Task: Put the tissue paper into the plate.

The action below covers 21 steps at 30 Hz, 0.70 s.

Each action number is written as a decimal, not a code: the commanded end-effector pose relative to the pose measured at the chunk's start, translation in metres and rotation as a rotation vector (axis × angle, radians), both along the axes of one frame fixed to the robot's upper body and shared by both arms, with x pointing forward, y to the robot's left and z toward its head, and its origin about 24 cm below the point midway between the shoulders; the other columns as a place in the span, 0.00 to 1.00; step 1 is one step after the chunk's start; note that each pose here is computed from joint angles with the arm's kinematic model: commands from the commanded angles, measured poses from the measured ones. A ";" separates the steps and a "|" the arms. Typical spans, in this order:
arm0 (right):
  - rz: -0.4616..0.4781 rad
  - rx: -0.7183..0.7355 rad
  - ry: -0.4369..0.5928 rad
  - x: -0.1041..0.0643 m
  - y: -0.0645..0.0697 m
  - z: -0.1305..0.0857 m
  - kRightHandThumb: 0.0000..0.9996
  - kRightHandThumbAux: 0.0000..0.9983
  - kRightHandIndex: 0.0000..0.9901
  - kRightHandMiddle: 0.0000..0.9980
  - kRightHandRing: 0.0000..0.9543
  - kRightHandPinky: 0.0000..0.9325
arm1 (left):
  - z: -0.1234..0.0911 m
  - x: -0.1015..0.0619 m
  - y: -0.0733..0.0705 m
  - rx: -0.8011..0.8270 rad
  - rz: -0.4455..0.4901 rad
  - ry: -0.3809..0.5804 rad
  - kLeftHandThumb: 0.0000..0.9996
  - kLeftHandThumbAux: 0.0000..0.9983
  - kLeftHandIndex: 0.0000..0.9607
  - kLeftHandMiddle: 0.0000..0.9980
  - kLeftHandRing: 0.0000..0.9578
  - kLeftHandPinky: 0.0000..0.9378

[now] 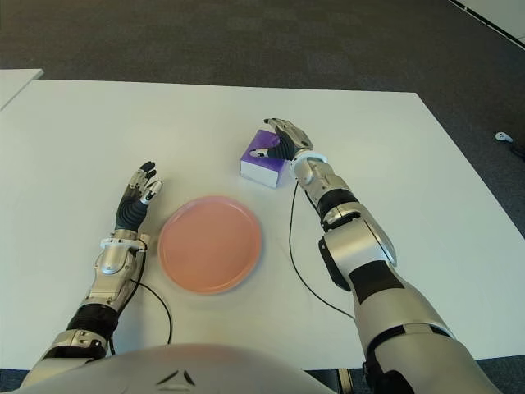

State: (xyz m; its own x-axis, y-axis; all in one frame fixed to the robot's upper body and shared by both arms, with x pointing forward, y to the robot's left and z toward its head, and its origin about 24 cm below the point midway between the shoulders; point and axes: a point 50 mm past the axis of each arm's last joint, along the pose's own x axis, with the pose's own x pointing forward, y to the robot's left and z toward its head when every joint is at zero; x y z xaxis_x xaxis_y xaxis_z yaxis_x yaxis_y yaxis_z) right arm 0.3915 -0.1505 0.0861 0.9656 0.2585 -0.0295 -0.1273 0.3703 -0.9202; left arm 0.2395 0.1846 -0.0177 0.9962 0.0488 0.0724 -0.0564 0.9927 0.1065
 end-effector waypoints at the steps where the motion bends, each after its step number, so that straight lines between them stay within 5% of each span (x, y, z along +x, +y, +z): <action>1: 0.011 0.036 0.017 -0.001 0.003 -0.001 0.10 0.42 0.00 0.00 0.00 0.00 | -0.034 -0.029 -0.002 -0.010 0.008 0.157 0.00 0.37 0.00 0.00 0.00 0.00; 21: 0.089 -0.036 -0.007 -0.007 0.010 -0.007 0.09 0.41 0.00 0.00 0.00 0.00 | -0.035 -0.030 -0.003 -0.022 0.006 0.158 0.00 0.37 0.00 0.00 0.00 0.00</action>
